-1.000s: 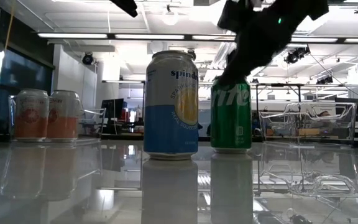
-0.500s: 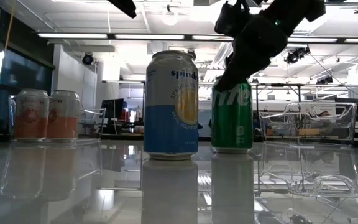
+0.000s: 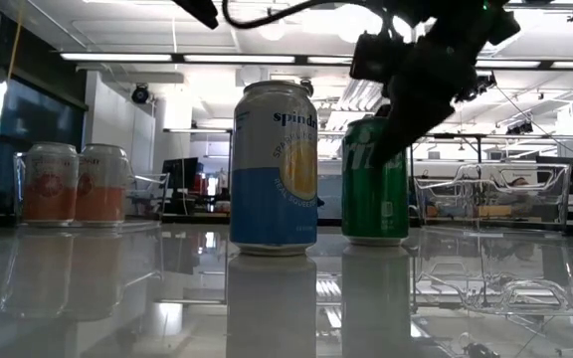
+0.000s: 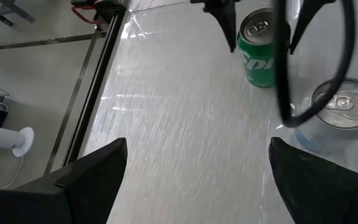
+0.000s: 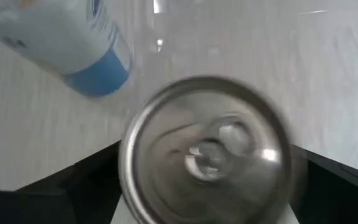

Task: Sort soda cans
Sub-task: Put the green soda can into the bottom transparent bin

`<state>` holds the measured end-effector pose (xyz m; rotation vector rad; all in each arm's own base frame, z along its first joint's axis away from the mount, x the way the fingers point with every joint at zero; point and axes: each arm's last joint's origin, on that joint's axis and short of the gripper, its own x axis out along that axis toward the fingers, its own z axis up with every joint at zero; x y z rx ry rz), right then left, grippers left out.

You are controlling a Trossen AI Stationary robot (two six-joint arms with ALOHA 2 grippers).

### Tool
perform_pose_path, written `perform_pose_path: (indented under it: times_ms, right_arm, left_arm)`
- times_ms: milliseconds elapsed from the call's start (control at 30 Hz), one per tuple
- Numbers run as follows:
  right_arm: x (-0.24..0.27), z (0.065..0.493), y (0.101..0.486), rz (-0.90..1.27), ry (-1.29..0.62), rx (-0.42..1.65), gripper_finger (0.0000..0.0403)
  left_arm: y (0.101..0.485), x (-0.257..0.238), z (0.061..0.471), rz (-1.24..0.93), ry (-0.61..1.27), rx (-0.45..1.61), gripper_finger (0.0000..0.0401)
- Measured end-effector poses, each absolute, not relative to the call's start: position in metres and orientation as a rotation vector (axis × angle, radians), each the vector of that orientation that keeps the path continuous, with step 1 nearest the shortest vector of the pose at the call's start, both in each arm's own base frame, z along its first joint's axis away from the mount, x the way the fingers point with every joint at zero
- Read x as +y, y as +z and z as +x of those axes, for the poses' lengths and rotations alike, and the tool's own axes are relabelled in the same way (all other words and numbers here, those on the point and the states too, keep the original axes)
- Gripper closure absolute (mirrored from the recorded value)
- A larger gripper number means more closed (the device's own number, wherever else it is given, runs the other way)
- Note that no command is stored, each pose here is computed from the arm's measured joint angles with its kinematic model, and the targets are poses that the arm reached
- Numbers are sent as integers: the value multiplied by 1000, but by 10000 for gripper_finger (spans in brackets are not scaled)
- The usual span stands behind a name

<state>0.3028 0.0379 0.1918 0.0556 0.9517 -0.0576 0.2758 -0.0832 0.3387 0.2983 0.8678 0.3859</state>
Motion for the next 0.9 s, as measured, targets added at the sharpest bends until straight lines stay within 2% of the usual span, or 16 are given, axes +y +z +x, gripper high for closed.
perform_pose_path:
  times_ms: [400,700,900]
  right_arm:
    - [37,308,195,51,-69,890,24]
    - [38,306,196,64,-46,903,52]
    - [38,307,205,57,-43,961,54]
  left_arm:
    - [339,-83,276,299,386,868,34]
    - [339,-83,276,299,386,868,34]
    - [339,-83,276,299,387,868,34]
